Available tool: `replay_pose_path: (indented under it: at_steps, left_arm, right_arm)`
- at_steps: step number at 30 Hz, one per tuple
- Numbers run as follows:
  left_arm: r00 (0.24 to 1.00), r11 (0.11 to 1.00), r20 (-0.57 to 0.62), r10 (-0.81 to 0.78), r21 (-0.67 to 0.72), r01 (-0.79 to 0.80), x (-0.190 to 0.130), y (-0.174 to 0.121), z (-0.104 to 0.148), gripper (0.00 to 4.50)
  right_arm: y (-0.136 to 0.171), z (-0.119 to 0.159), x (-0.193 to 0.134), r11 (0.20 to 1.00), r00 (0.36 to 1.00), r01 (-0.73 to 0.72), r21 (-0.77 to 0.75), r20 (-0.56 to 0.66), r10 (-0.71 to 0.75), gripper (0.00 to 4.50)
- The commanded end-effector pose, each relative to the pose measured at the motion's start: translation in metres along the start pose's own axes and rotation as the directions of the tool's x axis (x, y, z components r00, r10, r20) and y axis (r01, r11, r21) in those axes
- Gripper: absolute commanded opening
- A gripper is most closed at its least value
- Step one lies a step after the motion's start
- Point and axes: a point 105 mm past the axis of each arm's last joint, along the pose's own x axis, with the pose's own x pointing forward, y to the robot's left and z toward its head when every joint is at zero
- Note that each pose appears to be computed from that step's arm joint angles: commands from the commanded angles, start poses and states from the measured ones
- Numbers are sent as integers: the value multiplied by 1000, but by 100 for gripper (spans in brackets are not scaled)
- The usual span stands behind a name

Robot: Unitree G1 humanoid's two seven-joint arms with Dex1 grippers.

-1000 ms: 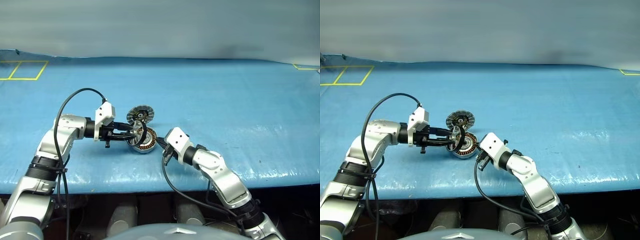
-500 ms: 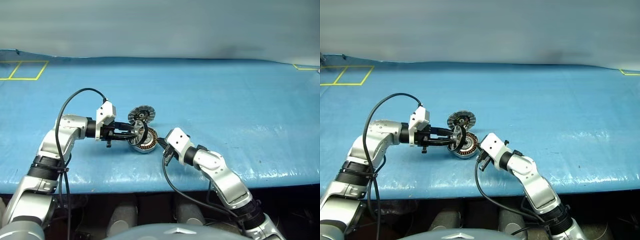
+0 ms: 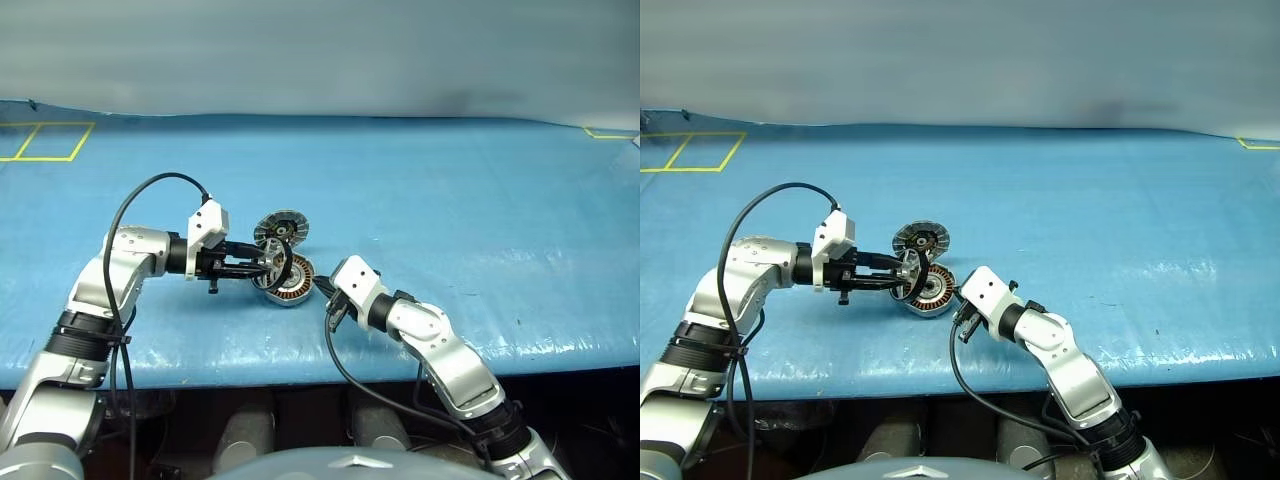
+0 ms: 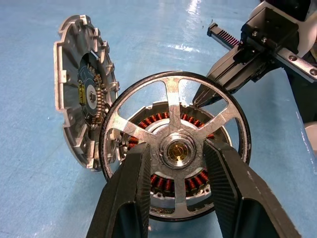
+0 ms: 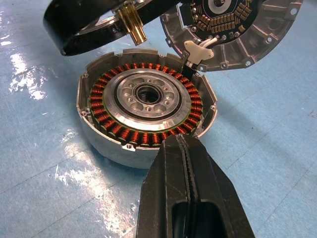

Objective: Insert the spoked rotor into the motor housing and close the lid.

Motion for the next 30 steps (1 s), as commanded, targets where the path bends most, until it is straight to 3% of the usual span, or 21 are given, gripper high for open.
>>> replay_pose_path:
  at_steps: [1,15,30]
  left_arm:
    - [999,1000,32,-9,24,8,-7,-2,16,170]
    - [998,998,43,34,51,-36,10,5,14,170]
    - [1000,998,-26,13,54,-11,12,2,-3,170]
  right_arm:
    - [-3,8,-1,1000,1000,15,-23,20,-14,0]
    - [-1,5,-2,1000,1000,7,-21,9,-6,0]
    - [-1,6,-2,1000,1000,16,-17,14,-16,0]
